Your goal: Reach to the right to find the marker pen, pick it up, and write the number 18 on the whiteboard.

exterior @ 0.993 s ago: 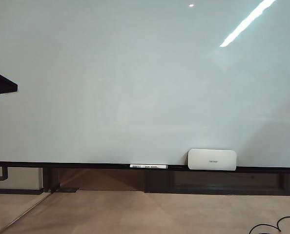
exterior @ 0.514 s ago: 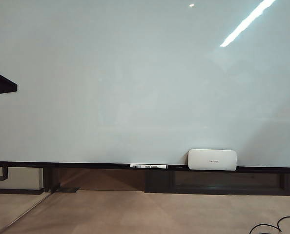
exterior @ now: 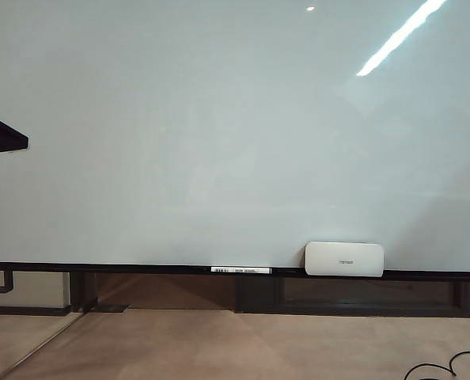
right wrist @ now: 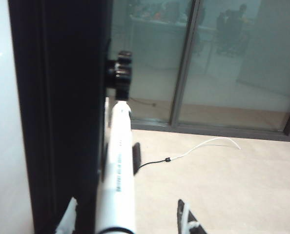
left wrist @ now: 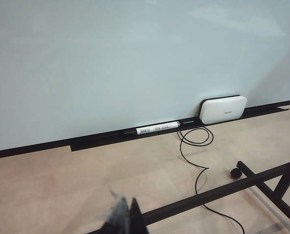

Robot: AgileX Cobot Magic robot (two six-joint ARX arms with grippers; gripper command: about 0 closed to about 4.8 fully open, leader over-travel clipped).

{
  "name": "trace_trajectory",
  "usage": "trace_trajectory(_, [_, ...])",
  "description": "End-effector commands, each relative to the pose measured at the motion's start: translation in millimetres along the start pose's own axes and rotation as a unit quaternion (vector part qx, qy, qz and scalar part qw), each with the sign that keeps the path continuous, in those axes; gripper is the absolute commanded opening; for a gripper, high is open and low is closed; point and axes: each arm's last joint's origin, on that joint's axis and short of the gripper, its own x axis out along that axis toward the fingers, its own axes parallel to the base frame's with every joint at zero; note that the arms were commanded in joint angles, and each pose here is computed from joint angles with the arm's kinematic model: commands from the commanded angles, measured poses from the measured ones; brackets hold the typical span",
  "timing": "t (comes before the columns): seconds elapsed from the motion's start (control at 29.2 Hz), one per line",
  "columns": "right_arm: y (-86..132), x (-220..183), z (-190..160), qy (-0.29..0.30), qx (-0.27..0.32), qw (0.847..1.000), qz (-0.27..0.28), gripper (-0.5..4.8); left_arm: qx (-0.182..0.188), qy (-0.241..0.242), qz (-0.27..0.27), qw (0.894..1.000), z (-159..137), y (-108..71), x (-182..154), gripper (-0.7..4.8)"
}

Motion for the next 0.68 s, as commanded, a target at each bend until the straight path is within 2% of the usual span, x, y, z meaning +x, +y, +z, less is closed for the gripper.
trace_trajectory(0.03, [0.9, 2.1, 6.0, -0.008, -0.010, 1.000, -0.002, 2.60, 0.001, -0.010, 0.002, 1.000, 2.9, 0.2, 0.4, -0.01])
trace_trajectory(0.41, [0.3, 2.5, 6.8, -0.009, -0.017, 1.000, -0.010, 2.27, 0.001, -0.010, 0.002, 1.000, 2.9, 0.2, 0.4, -0.01])
trace_trajectory(0.62, [0.0, 2.5, 6.5, -0.007, -0.016, 1.000, -0.016, 0.47, -0.005, -0.010, 0.001, 1.000, 2.9, 0.2, 0.4, -0.01])
trace_trajectory(0.68, [0.0, 2.5, 6.8, -0.007, -0.017, 1.000, -0.016, 0.40, -0.004, -0.010, 0.001, 1.000, 3.5, 0.3, 0.6, -0.01])
